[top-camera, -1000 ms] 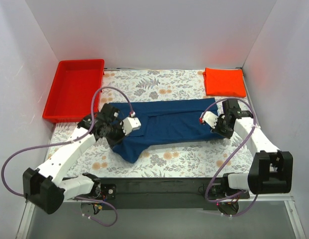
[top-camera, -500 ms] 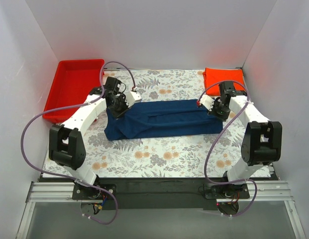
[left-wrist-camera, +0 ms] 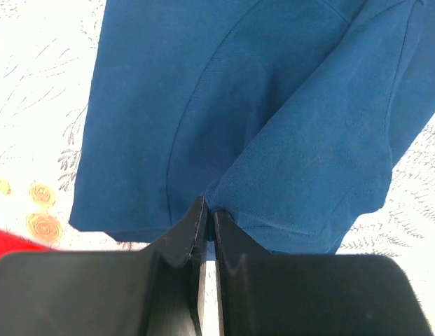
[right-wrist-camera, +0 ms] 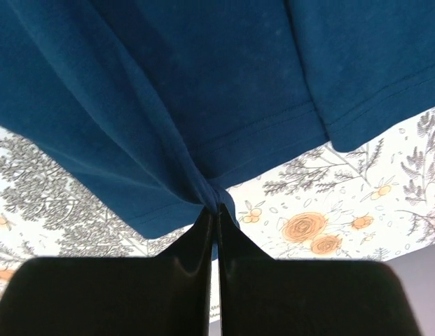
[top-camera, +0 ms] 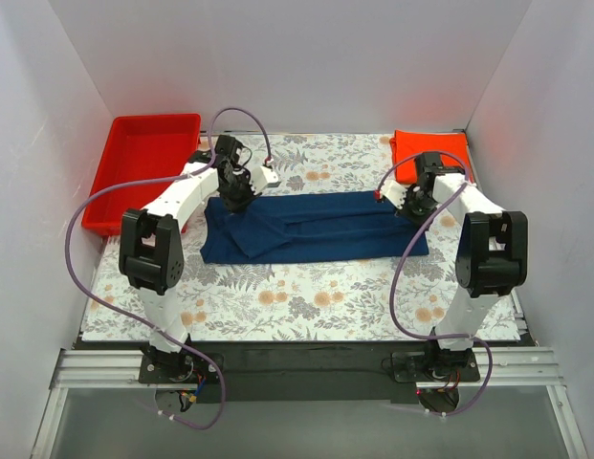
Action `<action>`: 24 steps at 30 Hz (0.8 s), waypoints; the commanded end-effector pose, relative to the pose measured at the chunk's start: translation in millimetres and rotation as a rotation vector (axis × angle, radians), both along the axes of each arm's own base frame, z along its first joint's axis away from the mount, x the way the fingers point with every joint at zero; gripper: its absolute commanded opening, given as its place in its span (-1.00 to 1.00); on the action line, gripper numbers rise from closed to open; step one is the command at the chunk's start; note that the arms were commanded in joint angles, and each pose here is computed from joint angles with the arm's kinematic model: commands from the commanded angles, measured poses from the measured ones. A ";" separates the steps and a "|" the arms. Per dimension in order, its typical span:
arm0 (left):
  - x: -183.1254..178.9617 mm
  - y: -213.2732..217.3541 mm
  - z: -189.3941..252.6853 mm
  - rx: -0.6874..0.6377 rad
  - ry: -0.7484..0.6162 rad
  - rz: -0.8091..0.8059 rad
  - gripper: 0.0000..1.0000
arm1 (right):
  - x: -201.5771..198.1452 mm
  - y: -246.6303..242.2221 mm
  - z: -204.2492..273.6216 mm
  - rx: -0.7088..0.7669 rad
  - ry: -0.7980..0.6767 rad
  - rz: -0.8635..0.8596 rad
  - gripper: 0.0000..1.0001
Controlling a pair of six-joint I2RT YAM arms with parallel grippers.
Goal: Fold and stack the t-shirts
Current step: Fold the tshirt
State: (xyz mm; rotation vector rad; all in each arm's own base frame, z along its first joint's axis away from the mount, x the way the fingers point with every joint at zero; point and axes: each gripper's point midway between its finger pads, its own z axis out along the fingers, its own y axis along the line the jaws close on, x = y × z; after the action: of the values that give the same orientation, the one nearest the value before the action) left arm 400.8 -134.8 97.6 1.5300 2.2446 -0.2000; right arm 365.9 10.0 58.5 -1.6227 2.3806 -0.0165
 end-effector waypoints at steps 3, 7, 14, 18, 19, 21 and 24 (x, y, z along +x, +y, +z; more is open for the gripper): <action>9.1 -3.5 11.2 -0.017 -0.036 -0.038 -1.00 | 18.2 -1.4 7.7 -0.007 -0.024 0.047 -0.97; 11.2 0.8 9.8 -0.020 -0.034 -0.024 -1.00 | 23.5 -3.4 3.7 -0.014 -0.019 0.048 -0.97; 14.7 9.1 5.9 -0.015 -0.033 0.001 -1.00 | 29.5 -6.9 -4.3 -0.027 -0.005 0.049 -0.97; 17.7 7.5 8.2 -0.025 -0.033 0.005 -1.00 | 29.2 -9.3 -8.9 -0.034 0.004 0.049 -0.97; 18.7 8.2 8.8 -0.024 -0.037 0.006 -1.00 | 29.5 -9.3 -9.4 -0.034 0.004 0.048 -0.97; 20.3 7.3 5.8 -0.023 -0.035 0.006 -1.00 | 31.1 -9.8 -10.3 -0.033 0.003 0.042 -0.97; 22.1 7.8 0.1 -0.020 -0.026 0.011 -1.00 | 34.7 -9.2 -10.8 -0.026 0.002 0.032 -0.97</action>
State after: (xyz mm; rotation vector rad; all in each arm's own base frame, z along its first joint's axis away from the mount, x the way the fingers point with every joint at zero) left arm 408.9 -124.0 88.0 1.5165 2.2685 -0.2095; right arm 387.3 5.4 38.9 -1.6448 2.4065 -0.0045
